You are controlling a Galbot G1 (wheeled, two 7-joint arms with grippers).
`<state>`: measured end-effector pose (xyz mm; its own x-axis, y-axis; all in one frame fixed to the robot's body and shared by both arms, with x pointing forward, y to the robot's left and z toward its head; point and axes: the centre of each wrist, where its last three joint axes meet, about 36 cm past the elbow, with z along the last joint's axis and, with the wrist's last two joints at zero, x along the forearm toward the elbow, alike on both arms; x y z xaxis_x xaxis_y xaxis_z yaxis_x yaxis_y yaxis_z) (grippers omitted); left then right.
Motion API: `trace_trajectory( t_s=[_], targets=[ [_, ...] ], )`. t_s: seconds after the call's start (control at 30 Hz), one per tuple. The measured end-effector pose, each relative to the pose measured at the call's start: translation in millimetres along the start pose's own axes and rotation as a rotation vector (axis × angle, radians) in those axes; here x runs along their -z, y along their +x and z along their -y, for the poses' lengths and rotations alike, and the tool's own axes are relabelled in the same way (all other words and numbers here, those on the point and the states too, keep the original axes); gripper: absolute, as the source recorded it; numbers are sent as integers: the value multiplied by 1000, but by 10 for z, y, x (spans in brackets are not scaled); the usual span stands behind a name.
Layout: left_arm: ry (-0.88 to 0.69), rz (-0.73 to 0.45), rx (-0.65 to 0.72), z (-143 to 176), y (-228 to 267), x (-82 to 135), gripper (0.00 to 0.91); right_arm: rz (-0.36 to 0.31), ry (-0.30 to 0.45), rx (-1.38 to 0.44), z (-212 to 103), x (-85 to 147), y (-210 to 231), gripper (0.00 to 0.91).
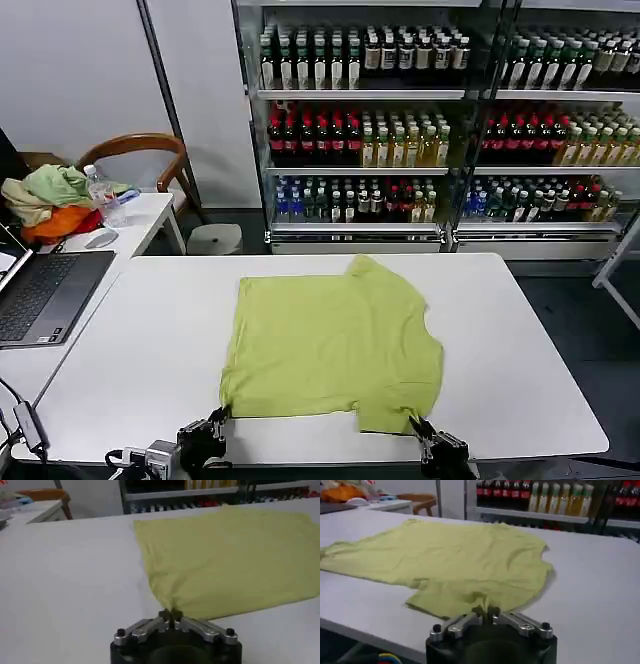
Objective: Fold and organize the clothes.
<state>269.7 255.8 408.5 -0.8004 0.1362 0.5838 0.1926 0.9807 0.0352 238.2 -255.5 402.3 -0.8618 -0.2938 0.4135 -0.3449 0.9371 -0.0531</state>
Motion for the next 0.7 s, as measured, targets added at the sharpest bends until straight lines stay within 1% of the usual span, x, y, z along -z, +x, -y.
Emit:
trace_trajectory(
  t_s=[0.27, 0.7],
  targets=[
    [-17, 38, 6, -36, 162, 60, 40, 20, 28, 7, -21, 67, 146, 0],
    [-21, 58, -17, -8, 503, 125, 40, 74, 59, 1, -64, 232, 420, 0]
  ],
)
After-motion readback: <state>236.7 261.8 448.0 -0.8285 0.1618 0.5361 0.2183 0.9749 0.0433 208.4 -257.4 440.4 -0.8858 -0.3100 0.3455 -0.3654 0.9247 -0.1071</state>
